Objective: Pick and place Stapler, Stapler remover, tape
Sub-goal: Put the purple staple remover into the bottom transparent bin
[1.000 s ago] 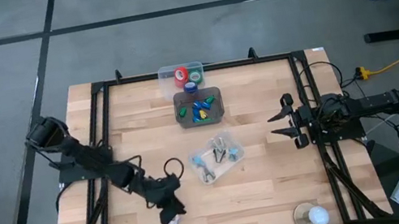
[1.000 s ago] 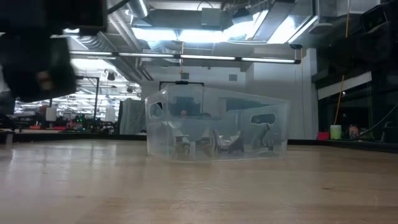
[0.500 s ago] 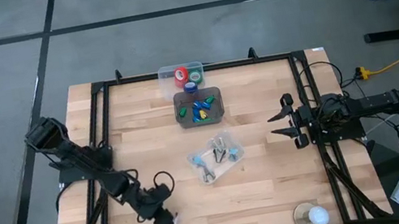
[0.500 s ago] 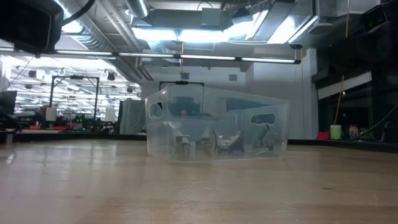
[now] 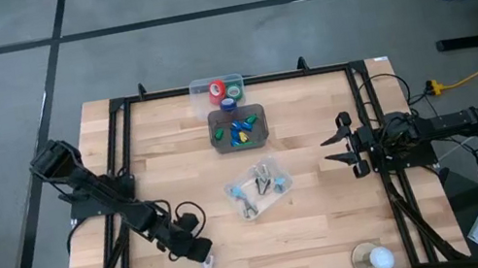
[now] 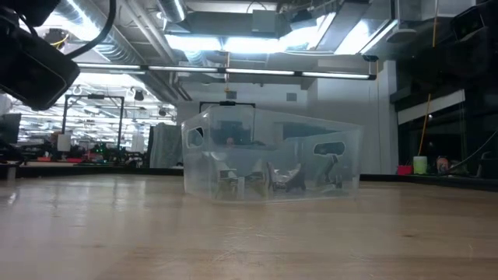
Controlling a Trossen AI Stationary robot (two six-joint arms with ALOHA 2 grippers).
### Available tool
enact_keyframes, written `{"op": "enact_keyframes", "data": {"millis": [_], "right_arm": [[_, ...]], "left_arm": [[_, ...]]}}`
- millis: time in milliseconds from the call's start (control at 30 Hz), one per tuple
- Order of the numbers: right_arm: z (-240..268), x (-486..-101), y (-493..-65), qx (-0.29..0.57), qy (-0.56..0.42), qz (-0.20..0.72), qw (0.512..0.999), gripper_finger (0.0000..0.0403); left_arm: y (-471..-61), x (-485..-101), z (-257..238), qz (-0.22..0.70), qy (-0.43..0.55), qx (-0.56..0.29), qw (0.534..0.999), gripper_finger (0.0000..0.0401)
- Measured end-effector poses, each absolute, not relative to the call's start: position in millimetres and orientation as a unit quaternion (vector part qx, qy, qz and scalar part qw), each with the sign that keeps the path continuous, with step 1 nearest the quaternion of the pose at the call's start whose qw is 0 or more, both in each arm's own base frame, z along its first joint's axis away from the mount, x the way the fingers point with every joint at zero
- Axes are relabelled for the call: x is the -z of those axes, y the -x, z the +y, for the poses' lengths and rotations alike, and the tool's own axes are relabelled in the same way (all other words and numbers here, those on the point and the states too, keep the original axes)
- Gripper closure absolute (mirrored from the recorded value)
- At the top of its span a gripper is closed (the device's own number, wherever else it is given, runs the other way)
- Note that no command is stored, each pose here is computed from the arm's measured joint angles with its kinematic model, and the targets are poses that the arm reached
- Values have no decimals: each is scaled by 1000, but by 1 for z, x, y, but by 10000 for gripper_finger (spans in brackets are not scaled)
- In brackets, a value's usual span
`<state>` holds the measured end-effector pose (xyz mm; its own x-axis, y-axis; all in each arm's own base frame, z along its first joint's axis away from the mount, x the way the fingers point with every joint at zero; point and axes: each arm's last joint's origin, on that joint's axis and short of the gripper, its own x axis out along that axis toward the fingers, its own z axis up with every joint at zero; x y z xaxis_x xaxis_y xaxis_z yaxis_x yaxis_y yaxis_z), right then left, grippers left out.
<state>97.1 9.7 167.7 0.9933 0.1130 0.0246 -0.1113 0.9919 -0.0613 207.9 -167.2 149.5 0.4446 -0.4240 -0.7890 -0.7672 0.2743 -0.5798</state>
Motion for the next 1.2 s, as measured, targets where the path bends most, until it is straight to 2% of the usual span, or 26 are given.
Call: {"op": "enact_keyframes", "data": {"millis": [133, 367, 633, 933, 1067, 1200], "right_arm": [[10, -168, -97, -56, 30, -14, 998, 215], [10, -168, -97, -56, 30, -14, 998, 215], [10, -168, -97, -56, 30, -14, 998, 215], [10, -168, -97, -56, 30, -14, 998, 215], [10, -168, -97, -56, 30, -14, 998, 215], [10, -168, -97, -56, 30, -14, 998, 215]], "left_arm": [[-208, -148, -168, 509, 587, -142, 613, 274], [-216, -134, -177, 539, 594, -107, 588, 274], [-221, -119, -174, 578, 586, -111, 558, 274], [-226, -120, -167, 569, 570, -97, 584, 277], [-228, -120, -165, 553, 558, -95, 612, 299], [-230, -121, -163, 547, 556, -95, 619, 326]]}}
